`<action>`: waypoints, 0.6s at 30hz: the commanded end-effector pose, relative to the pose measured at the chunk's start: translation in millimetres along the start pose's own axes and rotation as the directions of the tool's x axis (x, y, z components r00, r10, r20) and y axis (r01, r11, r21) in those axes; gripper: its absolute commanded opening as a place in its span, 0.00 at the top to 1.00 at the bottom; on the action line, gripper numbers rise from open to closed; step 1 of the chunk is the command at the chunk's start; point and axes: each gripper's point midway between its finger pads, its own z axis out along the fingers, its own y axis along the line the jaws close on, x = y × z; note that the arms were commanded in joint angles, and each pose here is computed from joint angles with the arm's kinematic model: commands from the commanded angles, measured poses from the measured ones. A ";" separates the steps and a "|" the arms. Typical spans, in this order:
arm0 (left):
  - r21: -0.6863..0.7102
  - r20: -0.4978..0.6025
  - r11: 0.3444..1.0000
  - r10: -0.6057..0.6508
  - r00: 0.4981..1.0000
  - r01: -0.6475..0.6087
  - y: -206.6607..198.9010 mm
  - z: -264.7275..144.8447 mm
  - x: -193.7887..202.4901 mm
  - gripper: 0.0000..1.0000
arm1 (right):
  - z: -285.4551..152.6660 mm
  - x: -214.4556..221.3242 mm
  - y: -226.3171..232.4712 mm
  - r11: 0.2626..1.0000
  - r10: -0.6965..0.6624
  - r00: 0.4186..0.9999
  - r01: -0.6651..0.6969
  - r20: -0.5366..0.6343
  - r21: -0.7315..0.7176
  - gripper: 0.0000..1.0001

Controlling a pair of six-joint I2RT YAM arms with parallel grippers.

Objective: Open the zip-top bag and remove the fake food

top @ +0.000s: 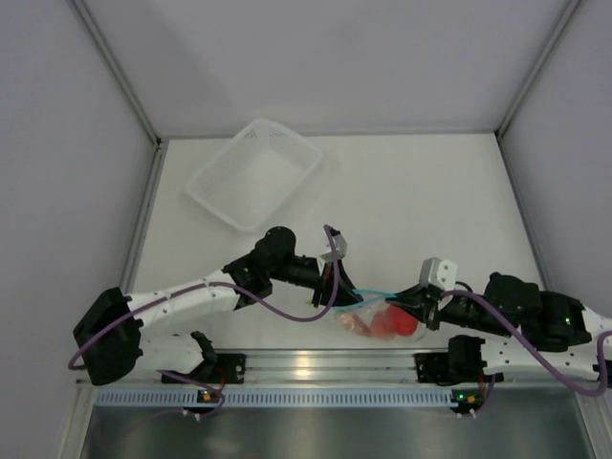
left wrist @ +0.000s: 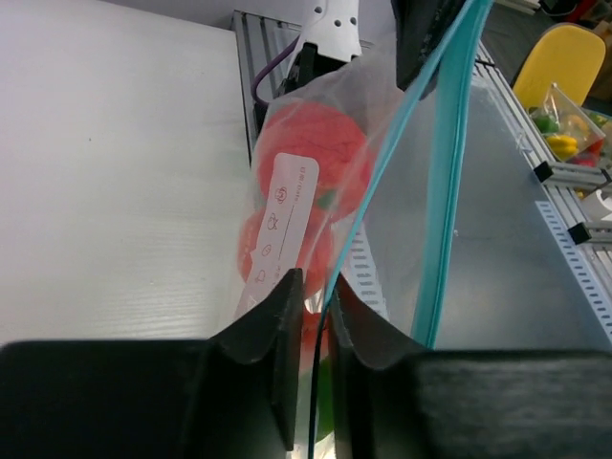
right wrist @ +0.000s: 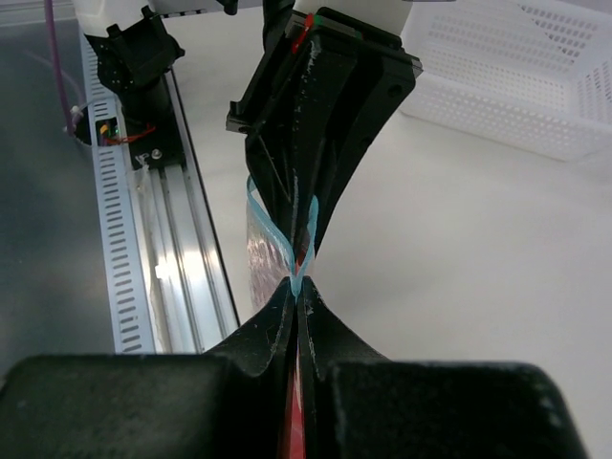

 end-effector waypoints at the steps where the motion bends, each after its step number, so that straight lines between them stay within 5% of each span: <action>1: -0.043 0.053 0.997 0.069 0.996 -0.067 4.4 0.5 -15.8 0.87 | 0.8 -22.7 0.5 1.000 0.015 0.996 -0.014 0.091 -0.007 1.00; 3: -0.088 0.072 0.994 0.069 0.995 -0.062 10.3 -0.5 -22.5 1.00 | 1.4 -21.1 0.7 1.000 0.015 0.996 -0.014 0.085 -0.008 1.00; 8: -0.214 0.126 0.977 0.040 0.991 -0.013 27.6 -5.2 -35.0 1.00 | 3.2 -23.0 -13.8 0.996 0.030 0.996 -0.037 0.080 0.079 0.98; 11: -0.326 0.181 0.945 0.039 0.983 0.023 43.0 -13.3 -46.7 1.00 | -0.8 -27.0 -37.8 0.972 0.065 0.993 -0.085 0.098 0.218 0.64; 13: -0.408 0.223 0.912 0.048 0.974 0.048 53.9 -22.6 -54.0 1.00 | -4.1 -30.1 -48.2 0.950 0.109 0.986 -0.141 0.125 0.279 0.56; 14: -0.429 0.239 0.901 0.045 0.970 0.064 56.7 -25.8 -56.4 1.00 | -8.4 -33.2 -58.7 0.926 0.128 0.981 -0.172 0.148 0.336 0.28; 16: -0.513 0.261 0.853 0.046 0.964 0.098 68.9 -36.3 -61.6 1.00 | -16.4 -37.0 -72.0 0.884 0.169 0.966 -0.236 0.195 0.403 0.01; 18: -0.590 0.275 0.796 0.043 0.961 0.133 82.0 -46.5 -64.1 1.00 | -20.5 -39.6 -78.6 0.840 0.237 0.937 -0.330 0.255 0.430 0.00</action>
